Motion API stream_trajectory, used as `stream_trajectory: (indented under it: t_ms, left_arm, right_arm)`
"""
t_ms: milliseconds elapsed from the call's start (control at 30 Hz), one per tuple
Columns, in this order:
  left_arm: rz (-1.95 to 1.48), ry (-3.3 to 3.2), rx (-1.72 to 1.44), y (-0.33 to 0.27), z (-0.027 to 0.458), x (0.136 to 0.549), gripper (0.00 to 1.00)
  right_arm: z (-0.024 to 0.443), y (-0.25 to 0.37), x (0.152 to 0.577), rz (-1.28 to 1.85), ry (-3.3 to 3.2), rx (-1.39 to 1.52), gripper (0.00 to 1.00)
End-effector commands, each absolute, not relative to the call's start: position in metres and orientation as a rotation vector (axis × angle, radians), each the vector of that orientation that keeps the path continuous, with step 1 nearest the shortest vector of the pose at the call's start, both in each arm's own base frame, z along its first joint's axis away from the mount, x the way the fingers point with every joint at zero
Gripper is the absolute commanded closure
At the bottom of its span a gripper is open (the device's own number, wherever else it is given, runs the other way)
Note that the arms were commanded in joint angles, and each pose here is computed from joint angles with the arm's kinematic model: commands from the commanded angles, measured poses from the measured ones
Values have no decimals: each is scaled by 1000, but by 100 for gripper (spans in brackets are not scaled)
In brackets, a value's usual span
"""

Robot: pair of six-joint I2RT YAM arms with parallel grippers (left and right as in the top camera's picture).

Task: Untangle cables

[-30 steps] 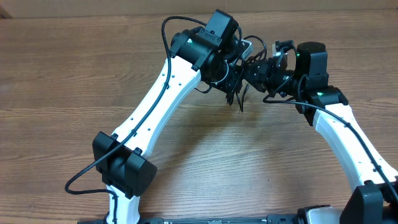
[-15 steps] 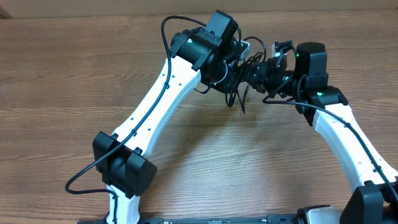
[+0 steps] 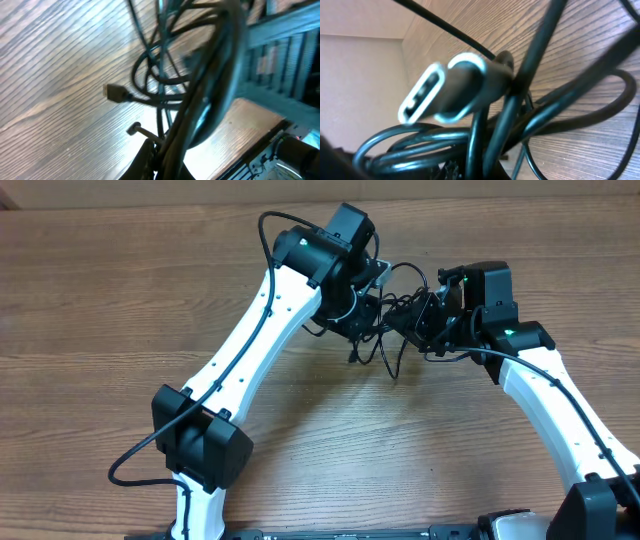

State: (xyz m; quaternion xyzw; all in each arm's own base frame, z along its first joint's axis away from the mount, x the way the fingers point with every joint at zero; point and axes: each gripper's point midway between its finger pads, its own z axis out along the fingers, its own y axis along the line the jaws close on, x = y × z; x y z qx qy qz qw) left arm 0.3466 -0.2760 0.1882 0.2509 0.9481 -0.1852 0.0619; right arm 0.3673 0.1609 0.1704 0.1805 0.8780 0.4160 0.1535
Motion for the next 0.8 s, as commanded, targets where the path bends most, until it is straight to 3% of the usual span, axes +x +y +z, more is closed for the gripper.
stream_trajectory:
  t_ms: [0, 333, 733, 767]
  left_arm:
    - [-187, 2911, 493, -197, 185, 384, 96]
    - [-155, 2936, 296, -160, 185, 400, 96]
    - [-130, 2931, 292, -157, 185, 401, 96]
    - [-147, 2933, 294, -159, 185, 401, 95]
  right_arm:
    - [182, 122, 385, 1132, 2435, 578, 96]
    - [236, 130, 375, 1567, 2274, 315, 96]
    - [256, 142, 358, 1670, 2176, 4, 96]
    - [255, 142, 357, 1655, 2173, -26, 93]
